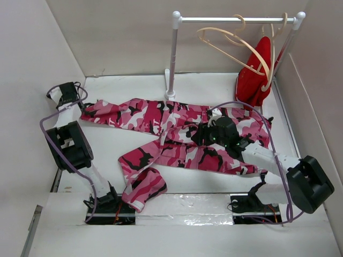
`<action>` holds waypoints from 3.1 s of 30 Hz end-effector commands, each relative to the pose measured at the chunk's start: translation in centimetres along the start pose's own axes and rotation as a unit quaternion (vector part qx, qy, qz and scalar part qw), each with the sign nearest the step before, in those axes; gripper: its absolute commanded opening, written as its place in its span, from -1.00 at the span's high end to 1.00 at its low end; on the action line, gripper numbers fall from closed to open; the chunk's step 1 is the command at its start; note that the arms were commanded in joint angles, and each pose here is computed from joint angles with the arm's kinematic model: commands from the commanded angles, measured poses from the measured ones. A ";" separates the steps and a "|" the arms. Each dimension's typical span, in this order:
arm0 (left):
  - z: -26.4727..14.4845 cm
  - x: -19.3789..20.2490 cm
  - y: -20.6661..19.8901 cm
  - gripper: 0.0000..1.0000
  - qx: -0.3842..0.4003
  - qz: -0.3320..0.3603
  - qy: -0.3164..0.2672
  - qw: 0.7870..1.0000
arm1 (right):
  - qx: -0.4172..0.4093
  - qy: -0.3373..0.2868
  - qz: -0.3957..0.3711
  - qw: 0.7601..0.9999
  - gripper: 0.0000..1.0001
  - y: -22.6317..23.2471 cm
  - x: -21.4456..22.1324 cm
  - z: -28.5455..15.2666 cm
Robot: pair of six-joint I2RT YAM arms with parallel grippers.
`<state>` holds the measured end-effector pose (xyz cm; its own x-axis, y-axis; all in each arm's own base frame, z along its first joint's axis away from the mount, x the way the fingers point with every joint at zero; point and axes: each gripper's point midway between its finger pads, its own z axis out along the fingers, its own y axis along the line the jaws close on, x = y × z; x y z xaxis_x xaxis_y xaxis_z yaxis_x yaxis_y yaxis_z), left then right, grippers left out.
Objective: Place the trousers on the hanger
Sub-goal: Flatten out the trousers at the center of the board.
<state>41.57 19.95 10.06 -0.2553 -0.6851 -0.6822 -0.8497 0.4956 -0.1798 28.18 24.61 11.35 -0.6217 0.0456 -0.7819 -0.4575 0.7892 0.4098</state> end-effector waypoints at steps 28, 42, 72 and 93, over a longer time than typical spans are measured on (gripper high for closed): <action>1.1 3.2 -14.0 -0.17 0.004 0.185 -0.014 0.983 | -0.021 -0.032 -0.020 0.999 0.44 1.5 -1.9 -1.0; 5.3 5.2 -15.5 0.00 -0.014 0.216 -0.005 0.976 | -0.025 -0.021 -0.026 0.999 0.39 1.9 -1.4 -0.5; -2.1 -7.1 -11.9 0.22 -0.026 0.051 -0.131 0.990 | 0.034 -0.048 -0.020 0.998 0.38 -0.1 -2.2 -0.9; -41.1 22.5 -19.2 0.73 0.553 0.113 -0.008 0.826 | 0.358 -0.242 0.220 0.874 -0.35 -21.4 -6.0 -19.4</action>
<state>35.15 -26.15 20.77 -0.4671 -0.3816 -0.7976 0.0444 0.8908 -0.4522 30.49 -2.50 18.58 -0.1885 0.5247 -0.8302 0.2991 0.8358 0.4604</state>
